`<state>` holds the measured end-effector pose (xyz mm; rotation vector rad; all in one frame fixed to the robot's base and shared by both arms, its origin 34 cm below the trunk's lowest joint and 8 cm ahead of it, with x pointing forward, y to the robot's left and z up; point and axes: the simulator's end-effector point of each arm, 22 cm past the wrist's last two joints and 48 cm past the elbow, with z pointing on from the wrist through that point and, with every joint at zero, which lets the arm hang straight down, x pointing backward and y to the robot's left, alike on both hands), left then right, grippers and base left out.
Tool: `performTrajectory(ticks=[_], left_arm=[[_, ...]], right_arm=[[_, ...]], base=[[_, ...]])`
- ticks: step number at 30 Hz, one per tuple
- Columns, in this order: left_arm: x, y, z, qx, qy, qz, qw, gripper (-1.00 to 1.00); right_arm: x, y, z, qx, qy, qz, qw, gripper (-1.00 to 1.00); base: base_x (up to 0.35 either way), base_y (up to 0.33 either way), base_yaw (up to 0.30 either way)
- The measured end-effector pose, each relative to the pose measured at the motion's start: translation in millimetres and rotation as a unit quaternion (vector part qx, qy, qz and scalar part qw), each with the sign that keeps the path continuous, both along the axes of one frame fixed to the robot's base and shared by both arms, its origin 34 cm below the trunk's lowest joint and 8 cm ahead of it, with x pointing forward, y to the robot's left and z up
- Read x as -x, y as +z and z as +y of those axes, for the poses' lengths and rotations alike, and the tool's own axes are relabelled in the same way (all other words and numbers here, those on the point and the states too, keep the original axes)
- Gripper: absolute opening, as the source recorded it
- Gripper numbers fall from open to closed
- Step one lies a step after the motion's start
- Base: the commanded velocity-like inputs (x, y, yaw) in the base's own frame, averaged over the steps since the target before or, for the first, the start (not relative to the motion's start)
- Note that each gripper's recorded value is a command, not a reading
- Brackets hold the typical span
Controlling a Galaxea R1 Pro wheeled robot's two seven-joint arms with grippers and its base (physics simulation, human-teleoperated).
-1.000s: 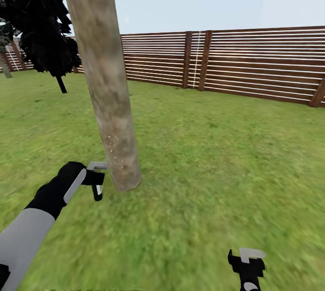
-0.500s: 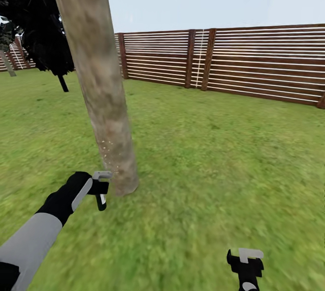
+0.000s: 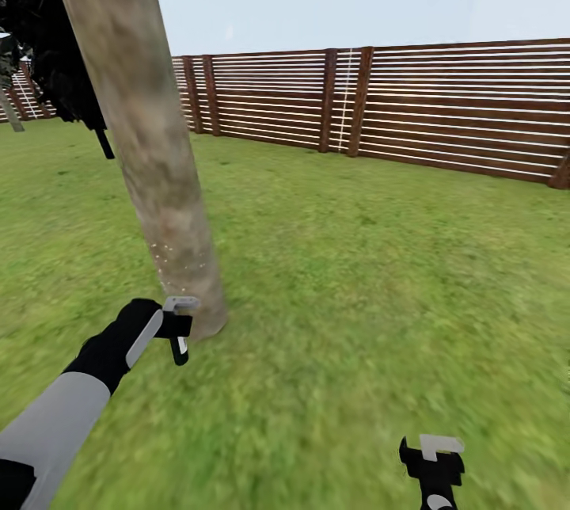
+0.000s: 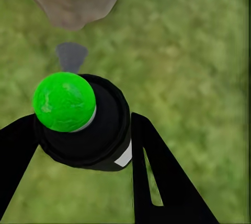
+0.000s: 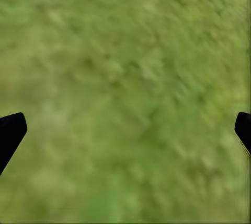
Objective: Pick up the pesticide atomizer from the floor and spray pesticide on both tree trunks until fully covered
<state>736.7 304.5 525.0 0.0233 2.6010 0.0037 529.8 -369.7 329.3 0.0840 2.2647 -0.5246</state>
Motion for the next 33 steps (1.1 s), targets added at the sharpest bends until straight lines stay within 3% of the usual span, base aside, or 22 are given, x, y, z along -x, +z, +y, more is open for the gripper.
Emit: performTrajectory(ticks=[3,7,15,19,25,28,31,32,33], left_arm=[[0,0,2,-0.002,0.002,0.0,1.0,-1.0],[0,1,18,-0.033,0.02,-0.001,0.9992,-1.0],[0,0,19,-0.033,0.026,0.0,0.9991,-1.0],[0,1,17,-0.032,0.025,-0.001,0.9992,-1.0],[-3,2,-2,-0.022,0.017,-0.004,0.9996,-1.0],[-11,8,13,-0.007,0.048,-0.026,0.9985,-1.0],[-14,11,15,-0.001,0.054,-0.031,0.998,-1.0],[-17,14,11,0.003,0.053,-0.033,0.998,-1.0],[-25,23,-12,0.017,0.043,-0.04,0.9981,-1.0]], right_arm=[[0,0,0,0.0,0.0,0.0,1.0,1.0],[0,0,0,0.0,0.0,0.0,1.0,1.0],[0,0,0,0.0,0.0,0.0,1.0,1.0],[0,0,0,0.0,0.0,0.0,1.0,1.0],[0,0,0,0.0,0.0,0.0,1.0,1.0],[0,0,0,0.0,0.0,0.0,1.0,1.0],[0,0,0,0.0,0.0,0.0,1.0,1.0],[0,0,0,0.0,0.0,0.0,1.0,1.0],[0,0,0,0.0,0.0,0.0,1.0,1.0]], base=[[0.092,-0.243,0.003],[-0.095,-0.268,0.166],[-0.164,-0.249,0.274],[0.117,-0.222,0.277],[0.297,-0.091,0.067],[0.175,-0.004,0.125],[0.02,0.0,0.26],[0.003,0.0,0.276],[0.001,0.0,0.276]])
